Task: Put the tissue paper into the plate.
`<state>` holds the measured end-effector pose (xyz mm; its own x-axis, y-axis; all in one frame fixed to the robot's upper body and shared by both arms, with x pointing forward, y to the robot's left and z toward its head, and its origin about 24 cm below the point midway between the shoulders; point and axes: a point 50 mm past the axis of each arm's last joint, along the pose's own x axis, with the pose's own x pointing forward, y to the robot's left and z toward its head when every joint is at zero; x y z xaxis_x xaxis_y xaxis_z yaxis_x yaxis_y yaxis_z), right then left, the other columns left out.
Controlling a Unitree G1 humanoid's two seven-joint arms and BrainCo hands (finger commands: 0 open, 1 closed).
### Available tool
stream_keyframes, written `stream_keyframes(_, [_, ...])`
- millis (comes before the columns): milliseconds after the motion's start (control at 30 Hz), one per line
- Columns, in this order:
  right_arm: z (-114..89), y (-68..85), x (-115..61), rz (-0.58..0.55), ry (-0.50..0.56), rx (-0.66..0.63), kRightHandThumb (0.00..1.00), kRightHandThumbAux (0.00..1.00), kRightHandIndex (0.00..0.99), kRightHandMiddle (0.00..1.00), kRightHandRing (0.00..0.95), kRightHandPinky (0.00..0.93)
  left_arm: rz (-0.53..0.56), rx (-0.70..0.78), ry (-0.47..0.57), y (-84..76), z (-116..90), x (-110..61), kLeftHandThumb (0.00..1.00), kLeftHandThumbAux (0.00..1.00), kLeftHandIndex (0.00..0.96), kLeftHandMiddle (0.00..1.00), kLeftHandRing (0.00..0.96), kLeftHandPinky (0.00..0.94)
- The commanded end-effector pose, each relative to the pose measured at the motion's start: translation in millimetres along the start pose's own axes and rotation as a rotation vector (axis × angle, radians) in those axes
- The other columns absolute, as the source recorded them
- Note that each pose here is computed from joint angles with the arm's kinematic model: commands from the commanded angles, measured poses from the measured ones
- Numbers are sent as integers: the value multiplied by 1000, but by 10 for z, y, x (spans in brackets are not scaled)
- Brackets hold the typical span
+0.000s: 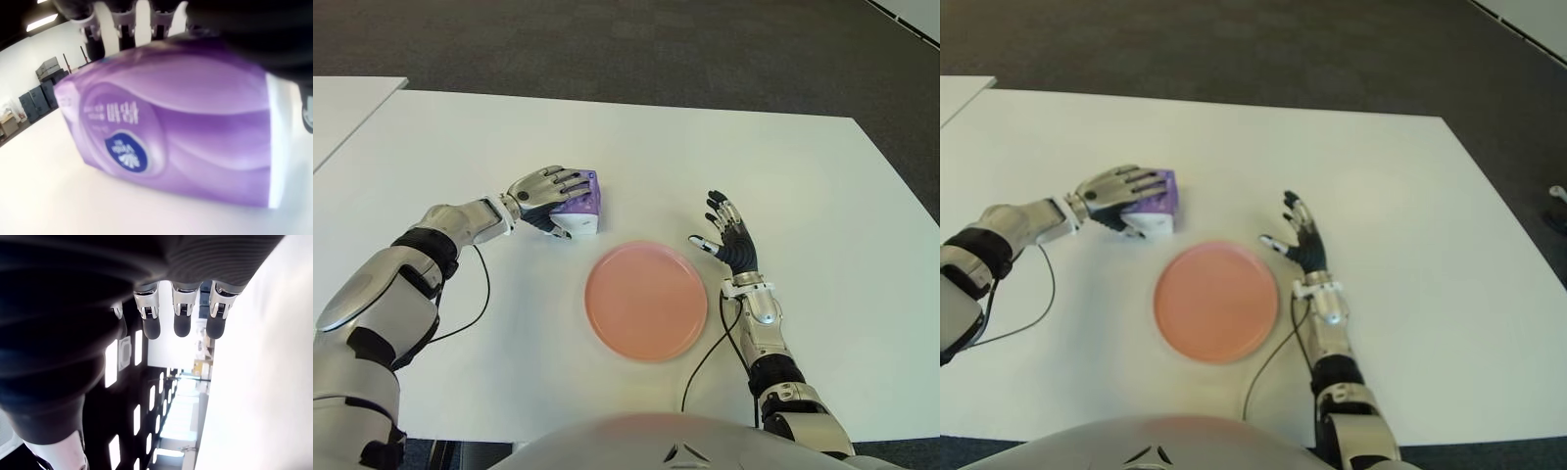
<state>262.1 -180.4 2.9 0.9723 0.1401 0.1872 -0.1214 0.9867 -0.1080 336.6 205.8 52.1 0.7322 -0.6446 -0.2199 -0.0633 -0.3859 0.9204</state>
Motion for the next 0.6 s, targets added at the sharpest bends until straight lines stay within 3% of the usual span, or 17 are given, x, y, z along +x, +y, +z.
stream_keyframes(33, [-367, 41, -467, -10, 215, 20, 0, 790, 0, 0, 0, 0, -126, -29, -70, -301, 234, -80, 7, 307, 0, 0, 0, 0])
stream_keyframes(300, [-362, 48, -475, 0, 210, 11, 0, 776, 0, 0, 0, 0, -186, 14, -58, -473, 285, -141, 10, 290, 0, 0, 0, 0])
stream_keyframes(600, [-364, 32, -481, 3, 209, 12, 0, 776, 0, 0, 0, 0, -196, 22, -45, -512, 304, -141, 20, 288, 0, 0, 0, 0])
